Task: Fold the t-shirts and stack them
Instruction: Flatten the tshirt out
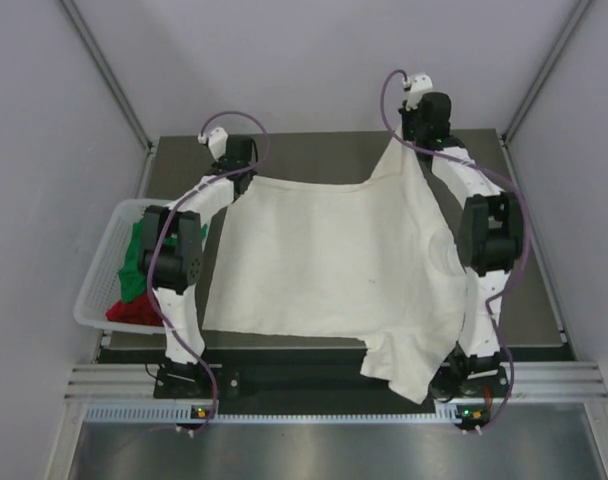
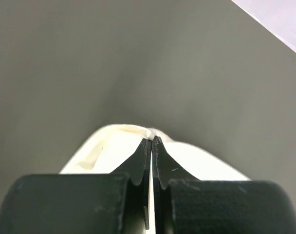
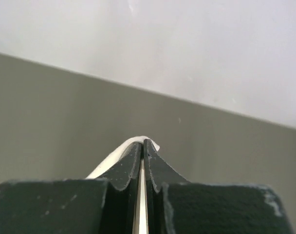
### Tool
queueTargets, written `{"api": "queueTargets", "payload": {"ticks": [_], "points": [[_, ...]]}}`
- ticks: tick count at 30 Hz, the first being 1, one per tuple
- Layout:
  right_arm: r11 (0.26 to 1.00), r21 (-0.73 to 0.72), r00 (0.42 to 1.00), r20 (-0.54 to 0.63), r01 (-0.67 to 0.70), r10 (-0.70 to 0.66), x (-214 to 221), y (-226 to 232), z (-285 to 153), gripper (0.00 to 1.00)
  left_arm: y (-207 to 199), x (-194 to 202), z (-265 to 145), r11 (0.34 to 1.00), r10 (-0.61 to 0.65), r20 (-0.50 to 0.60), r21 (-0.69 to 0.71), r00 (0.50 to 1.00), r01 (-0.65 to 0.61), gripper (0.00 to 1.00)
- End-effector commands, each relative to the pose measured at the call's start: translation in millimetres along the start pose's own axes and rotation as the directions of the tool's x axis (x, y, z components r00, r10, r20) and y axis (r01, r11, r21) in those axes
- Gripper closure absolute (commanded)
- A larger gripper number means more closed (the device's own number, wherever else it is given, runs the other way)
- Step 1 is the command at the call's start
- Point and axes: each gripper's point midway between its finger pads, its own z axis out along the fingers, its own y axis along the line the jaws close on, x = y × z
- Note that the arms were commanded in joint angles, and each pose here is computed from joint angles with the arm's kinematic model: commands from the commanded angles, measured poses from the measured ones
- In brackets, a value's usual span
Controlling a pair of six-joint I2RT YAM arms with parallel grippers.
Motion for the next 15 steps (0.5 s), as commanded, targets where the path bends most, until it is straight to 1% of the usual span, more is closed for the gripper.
{"api": "queueTargets", "payload": {"ticks": [1, 3, 4, 6, 7, 11, 14, 15], "points": [[0.999, -0.052, 0.980, 0.200, 0.006, 0.005, -63.5, 1.8, 31.8, 1.00, -35.3, -54.9, 19.9, 0.990, -0.104, 0.126, 0.106, 0.987, 0.091, 1.00], [0.999, -0.048, 0.979, 0.206, 0.018, -0.008, -59.9, 3.7, 47.2, 1.00, -46.2, -71.1, 28.8, 0.985, -0.124, 0.159, 0.137, 0.980, 0.102, 1.00], [0.999, -0.045, 0.975, 0.222, 0.027, -0.016, -60.0, 2.9, 57.4, 1.00, -44.1, -62.6, 40.7, 0.988, -0.108, 0.146, 0.124, 0.983, 0.090, 1.00], [0.999, -0.036, 0.969, 0.245, 0.037, -0.027, -58.0, 2.6, 66.1, 1.00, -50.3, -69.6, 47.3, 0.987, -0.110, 0.162, 0.133, 0.981, 0.089, 1.00], [0.998, -0.023, 0.960, 0.276, 0.054, -0.045, -58.9, 0.7, 71.9, 1.00, -49.2, -63.3, 55.6, 0.988, -0.101, 0.156, 0.128, 0.983, 0.082, 1.00], [0.996, 0.023, 0.937, 0.338, 0.089, -0.092, -65.3, -4.1, 90.0, 1.00, -52.7, -64.8, 67.1, 0.989, -0.100, 0.179, 0.126, 0.979, 0.078, 1.00], [0.992, 0.085, 0.904, 0.410, 0.093, -0.119, -75.4, -11.7, 100.0, 1.00, -45.4, -67.0, 75.2, 0.993, -0.100, 0.211, 0.083, 0.972, 0.084, 1.00], [0.990, 0.114, 0.883, 0.452, 0.085, -0.127, -79.8, -16.2, 102.1, 1.00, -44.2, -68.4, 76.8, 0.994, -0.101, 0.221, 0.074, 0.970, 0.086, 1.00]]}}
